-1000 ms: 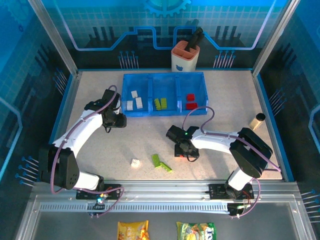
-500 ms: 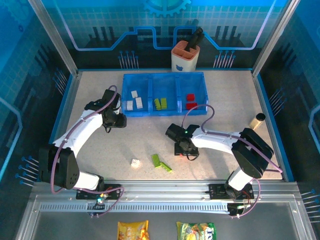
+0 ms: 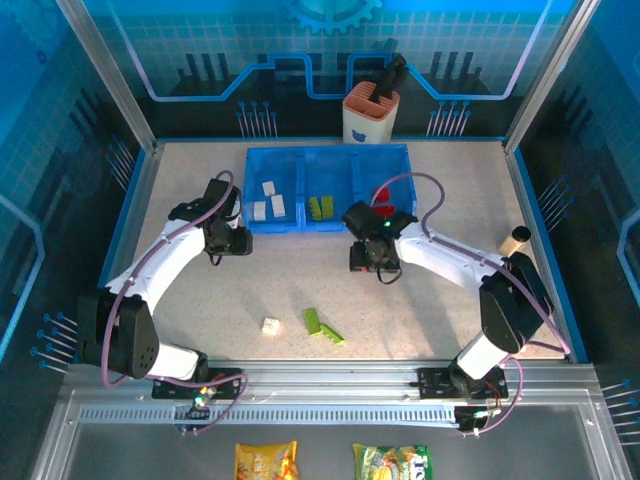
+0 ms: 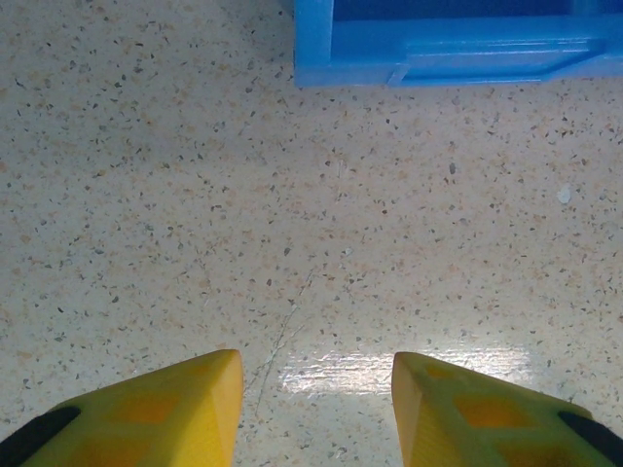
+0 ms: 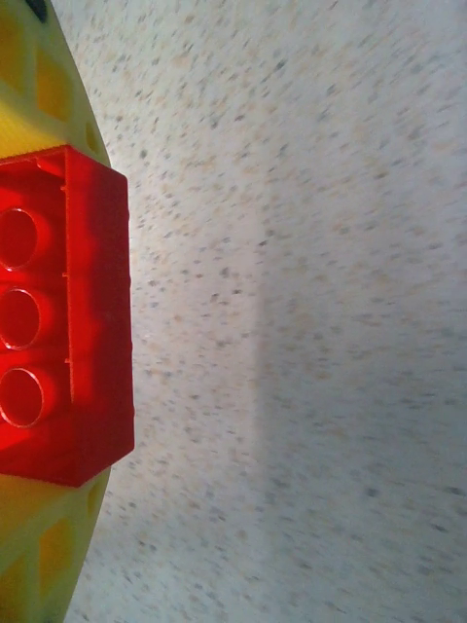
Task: Sort the legos into containers by color
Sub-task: Pick up the lego from the bottom-center of the table, then place the lego in the container, then pick up the lego from the middle-left of the table, then place the lego in the container, then pick up the lego from the bottom-center of the table.
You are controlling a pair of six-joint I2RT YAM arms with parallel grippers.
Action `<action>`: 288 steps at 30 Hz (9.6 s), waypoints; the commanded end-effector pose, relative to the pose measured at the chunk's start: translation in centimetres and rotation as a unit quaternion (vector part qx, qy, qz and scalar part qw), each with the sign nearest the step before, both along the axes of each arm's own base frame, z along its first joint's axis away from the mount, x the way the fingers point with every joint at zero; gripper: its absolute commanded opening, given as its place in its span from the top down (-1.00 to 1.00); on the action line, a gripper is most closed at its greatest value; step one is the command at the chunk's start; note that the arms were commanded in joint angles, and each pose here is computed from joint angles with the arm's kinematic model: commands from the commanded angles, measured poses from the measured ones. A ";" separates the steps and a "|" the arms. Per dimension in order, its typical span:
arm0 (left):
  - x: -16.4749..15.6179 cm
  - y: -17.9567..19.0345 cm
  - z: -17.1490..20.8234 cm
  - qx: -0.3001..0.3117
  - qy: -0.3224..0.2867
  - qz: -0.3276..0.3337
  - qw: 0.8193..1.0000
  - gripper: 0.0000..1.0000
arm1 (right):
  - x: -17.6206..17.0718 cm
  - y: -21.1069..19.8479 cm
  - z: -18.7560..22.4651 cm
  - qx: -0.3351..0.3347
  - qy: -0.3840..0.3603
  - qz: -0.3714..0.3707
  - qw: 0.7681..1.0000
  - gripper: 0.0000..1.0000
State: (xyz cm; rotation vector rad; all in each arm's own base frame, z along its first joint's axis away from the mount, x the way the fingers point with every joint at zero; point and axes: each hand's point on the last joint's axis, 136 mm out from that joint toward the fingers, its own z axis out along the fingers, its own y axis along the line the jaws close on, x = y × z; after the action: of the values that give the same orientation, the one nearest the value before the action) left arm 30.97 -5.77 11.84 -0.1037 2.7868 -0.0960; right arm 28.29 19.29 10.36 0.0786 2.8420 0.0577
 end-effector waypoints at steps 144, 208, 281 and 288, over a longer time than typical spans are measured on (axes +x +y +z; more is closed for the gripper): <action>-16.5 -9.2 -11.1 0.024 0.158 -0.030 0.987 0.09 | 2.2 -8.3 2.6 0.023 -0.024 0.049 0.998 -0.46; 6.8 -8.5 -0.7 -0.002 0.020 -0.026 0.999 0.22 | -4.3 -10.5 1.5 -0.018 0.004 0.034 0.999 -0.44; 15.1 -6.2 3.8 -0.082 -0.042 -0.006 0.996 0.13 | -4.8 -5.6 4.5 -0.027 -0.020 0.090 0.995 -0.44; 9.5 -4.6 4.6 -0.071 -0.039 -0.008 0.997 0.13 | -5.2 -2.5 4.0 -0.029 -0.012 0.128 0.991 -0.44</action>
State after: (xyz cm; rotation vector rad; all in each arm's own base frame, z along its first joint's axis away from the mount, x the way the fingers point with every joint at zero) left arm 42.22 -10.87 14.86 -0.1193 2.7321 -0.2815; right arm 23.15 15.73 14.06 -0.2852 2.8103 0.0332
